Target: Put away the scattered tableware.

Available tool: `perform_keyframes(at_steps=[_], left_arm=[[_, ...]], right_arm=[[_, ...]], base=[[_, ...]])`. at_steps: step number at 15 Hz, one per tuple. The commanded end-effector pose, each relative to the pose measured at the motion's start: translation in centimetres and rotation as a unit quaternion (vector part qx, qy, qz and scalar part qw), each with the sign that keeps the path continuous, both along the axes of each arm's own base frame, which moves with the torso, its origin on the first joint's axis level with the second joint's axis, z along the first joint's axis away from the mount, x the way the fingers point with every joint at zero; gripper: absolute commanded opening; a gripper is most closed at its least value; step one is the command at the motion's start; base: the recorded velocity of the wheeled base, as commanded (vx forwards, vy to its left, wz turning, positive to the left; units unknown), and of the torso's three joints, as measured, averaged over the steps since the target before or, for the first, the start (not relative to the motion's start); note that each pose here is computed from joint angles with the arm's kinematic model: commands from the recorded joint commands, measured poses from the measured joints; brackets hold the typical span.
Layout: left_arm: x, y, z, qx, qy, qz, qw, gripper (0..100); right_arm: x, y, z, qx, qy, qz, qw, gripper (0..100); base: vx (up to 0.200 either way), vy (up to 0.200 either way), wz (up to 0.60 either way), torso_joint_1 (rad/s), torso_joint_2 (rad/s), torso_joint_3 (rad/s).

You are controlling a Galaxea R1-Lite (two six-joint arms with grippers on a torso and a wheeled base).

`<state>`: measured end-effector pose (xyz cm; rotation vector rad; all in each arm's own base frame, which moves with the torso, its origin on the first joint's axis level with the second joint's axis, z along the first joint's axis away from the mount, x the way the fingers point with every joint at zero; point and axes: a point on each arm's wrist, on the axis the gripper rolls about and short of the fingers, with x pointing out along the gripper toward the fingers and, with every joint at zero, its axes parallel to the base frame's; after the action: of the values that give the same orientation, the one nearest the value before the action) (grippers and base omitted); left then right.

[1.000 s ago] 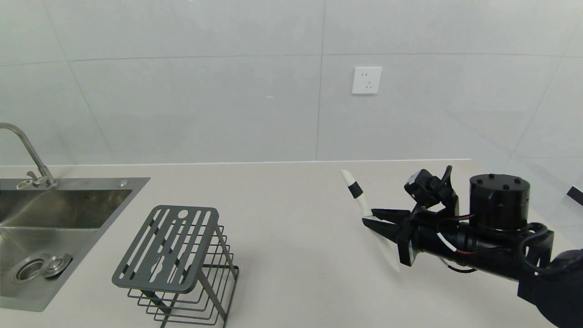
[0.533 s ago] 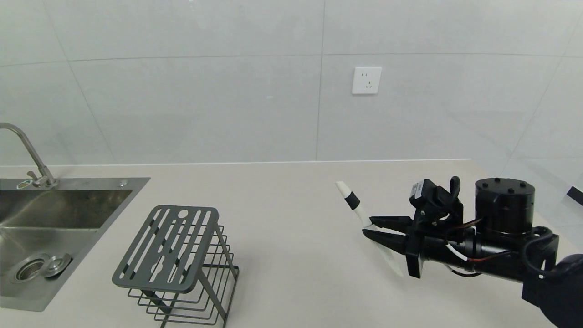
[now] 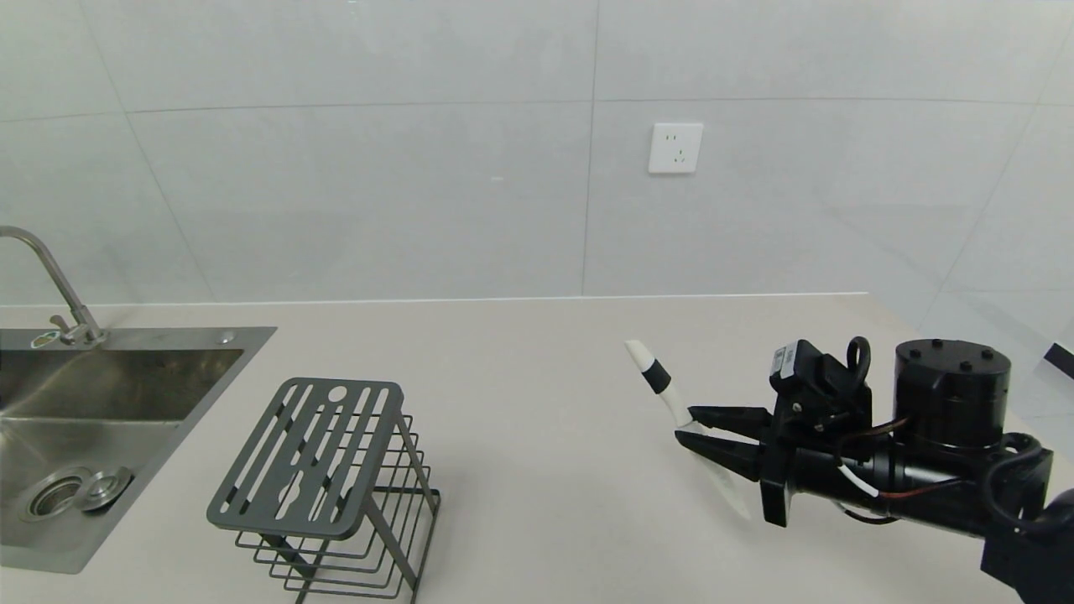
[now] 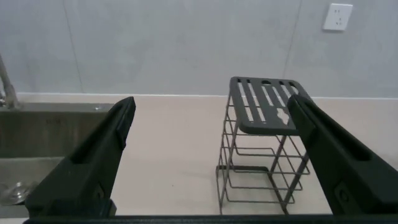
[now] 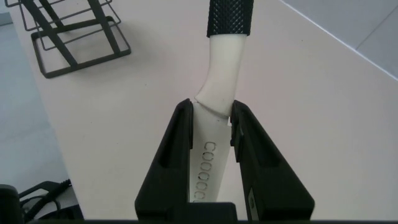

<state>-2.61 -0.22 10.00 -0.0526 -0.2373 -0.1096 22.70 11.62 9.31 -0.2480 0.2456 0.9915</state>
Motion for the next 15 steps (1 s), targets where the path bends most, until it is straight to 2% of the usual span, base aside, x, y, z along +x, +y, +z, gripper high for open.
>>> perform_keyframes(at_steps=[1,3,5,6,8,9,11,13,15], left_arm=[[-0.3,-0.1,0.9,0.003,-0.014,-0.020,0.9997,100],[-1.3,-0.2,3.0,0.005,-0.036,-0.058,0.9976,100],[-1.7,-0.3,4.2,-0.003,-0.027,-0.092,0.9953,100],[-1.7,-0.5,5.3,0.002,-0.017,-0.126,0.9919,100],[-0.8,-0.6,7.0,0.009,0.005,-0.164,0.9864,100],[-0.6,-0.6,7.3,0.009,0.011,-0.170,0.9854,100],[0.4,-0.8,7.7,0.013,0.041,-0.213,0.9760,100],[1.2,-0.9,8.2,0.014,0.059,-0.236,0.9699,100],[1.9,-1.0,9.4,0.017,0.064,-0.252,0.9656,100]], right_arm=[[-0.5,0.2,0.2,0.001,-0.004,0.012,1.000,0],[-1.5,0.5,0.5,0.004,-0.008,0.029,1.000,0],[-2.1,0.8,0.8,0.006,-0.012,0.041,0.999,0],[-2.3,1.0,1.0,0.008,-0.015,0.047,0.999,0],[-2.4,1.1,0.9,0.007,-0.014,0.050,0.999,0],[-2.5,1.3,0.9,0.007,-0.014,0.053,0.998,0],[-3.3,1.2,0.9,0.005,-0.012,0.059,0.998,0],[-3.5,1.2,1.0,0.006,-0.014,0.062,0.998,0],[-3.6,1.1,1.4,0.010,-0.021,0.062,0.998,0]], base=[[0.000,0.000,0.00,0.000,0.00,0.000],[0.000,0.000,0.00,0.000,0.00,0.000],[0.000,0.000,0.00,0.000,0.00,0.000],[0.000,0.000,0.00,0.000,0.00,0.000],[0.000,0.000,0.00,0.000,0.00,0.000],[0.000,0.000,0.00,0.000,0.00,0.000],[0.000,0.000,0.00,0.000,0.00,0.000],[0.000,0.000,0.00,0.000,0.00,0.000],[0.000,0.000,0.00,0.000,0.00,0.000]])
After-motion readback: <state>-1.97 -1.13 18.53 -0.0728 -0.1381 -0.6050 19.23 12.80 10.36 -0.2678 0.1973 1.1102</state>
